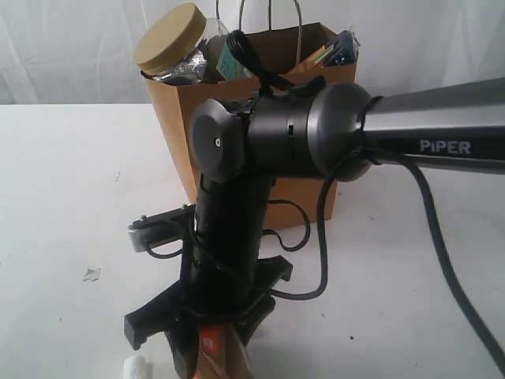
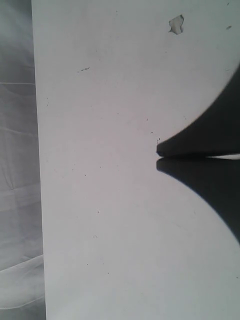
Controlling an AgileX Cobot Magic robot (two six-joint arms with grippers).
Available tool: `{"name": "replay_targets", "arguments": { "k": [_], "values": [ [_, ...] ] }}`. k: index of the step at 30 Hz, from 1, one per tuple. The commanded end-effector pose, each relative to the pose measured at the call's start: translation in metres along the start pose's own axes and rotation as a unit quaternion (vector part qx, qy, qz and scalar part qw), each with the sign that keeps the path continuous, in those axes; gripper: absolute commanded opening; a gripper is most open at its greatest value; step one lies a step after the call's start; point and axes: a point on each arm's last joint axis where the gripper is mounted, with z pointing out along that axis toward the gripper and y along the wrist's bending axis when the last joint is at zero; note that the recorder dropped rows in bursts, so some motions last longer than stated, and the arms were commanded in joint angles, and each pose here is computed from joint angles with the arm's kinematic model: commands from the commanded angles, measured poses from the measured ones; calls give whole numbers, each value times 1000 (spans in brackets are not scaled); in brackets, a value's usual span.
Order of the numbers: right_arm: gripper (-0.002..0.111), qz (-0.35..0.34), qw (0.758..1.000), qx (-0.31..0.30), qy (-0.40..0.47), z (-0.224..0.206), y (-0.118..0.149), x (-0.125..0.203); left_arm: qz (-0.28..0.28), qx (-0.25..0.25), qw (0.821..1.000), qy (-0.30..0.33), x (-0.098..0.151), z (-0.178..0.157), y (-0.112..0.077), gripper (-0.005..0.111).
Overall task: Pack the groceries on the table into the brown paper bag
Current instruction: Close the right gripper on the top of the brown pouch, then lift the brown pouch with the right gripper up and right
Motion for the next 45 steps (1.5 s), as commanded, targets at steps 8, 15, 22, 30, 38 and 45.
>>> {"name": "replay_targets", "arguments": {
  "k": [8,15,22,30,38,45],
  "values": [
    [0,-29,999,19,-34,-23,-2,-4,-1,0,1000,-2,0,0,0,0],
    [0,-54,997,-33,-51,-35,-1,-9,-1,0,1000,-2,0,0,0,0],
    [0,-58,988,-90,-108,-75,0,4,-1,0,1000,-2,0,0,0,0],
    [0,-55,976,-128,-165,-112,-6,19,-1,0,1000,-2,0,0,0,0],
    [0,-56,958,-113,-258,-170,-15,59,-1,0,1000,-2,0,0,0,0],
    [0,-22,944,-56,-325,-205,-46,88,-1,0,1000,-2,0,0,0,0]
  ]
}}
